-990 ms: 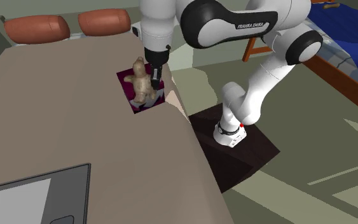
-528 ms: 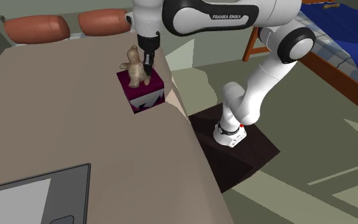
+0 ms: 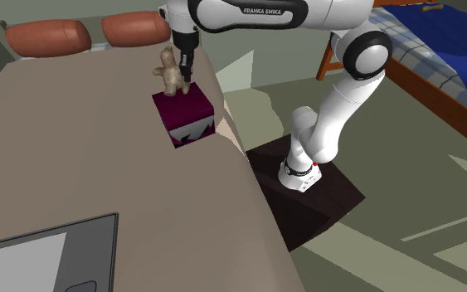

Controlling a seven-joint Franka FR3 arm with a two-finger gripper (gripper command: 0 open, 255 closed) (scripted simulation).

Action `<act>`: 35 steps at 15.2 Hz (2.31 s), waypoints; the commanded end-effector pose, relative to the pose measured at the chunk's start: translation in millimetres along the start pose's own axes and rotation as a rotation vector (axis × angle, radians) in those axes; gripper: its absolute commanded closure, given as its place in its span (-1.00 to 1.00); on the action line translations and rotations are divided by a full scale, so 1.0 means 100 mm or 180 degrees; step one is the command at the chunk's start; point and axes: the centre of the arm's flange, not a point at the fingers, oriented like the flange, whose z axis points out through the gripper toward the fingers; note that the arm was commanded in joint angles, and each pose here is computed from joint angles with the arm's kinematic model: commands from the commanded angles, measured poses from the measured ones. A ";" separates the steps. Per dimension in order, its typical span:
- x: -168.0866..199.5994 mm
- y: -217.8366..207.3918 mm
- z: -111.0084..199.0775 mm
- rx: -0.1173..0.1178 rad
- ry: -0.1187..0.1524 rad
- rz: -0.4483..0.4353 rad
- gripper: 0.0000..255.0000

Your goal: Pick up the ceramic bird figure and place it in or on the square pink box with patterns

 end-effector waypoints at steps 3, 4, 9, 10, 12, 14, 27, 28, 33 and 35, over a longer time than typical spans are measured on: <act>0.03 0.10 0.18 -0.0003 0.0004 -0.0005 1.00; 0.02 0.10 0.23 -0.0003 0.0004 -0.0005 1.00; -0.02 0.07 0.49 -0.0003 0.0004 -0.0005 1.00; -0.02 0.07 0.54 -0.0003 0.0004 -0.0005 1.00; -0.03 0.06 0.58 -0.0003 0.0004 -0.0005 1.00; -0.03 0.06 0.58 -0.0003 0.0004 -0.0005 1.00; -0.03 0.06 0.32 -0.0003 0.0004 -0.0005 -1.00; -0.03 0.06 0.19 -0.0003 0.0004 -0.0005 -1.00; -0.03 0.06 0.08 -0.0003 0.0004 -0.0005 -1.00; -0.03 0.06 0.08 -0.0003 0.0004 -0.0005 -1.00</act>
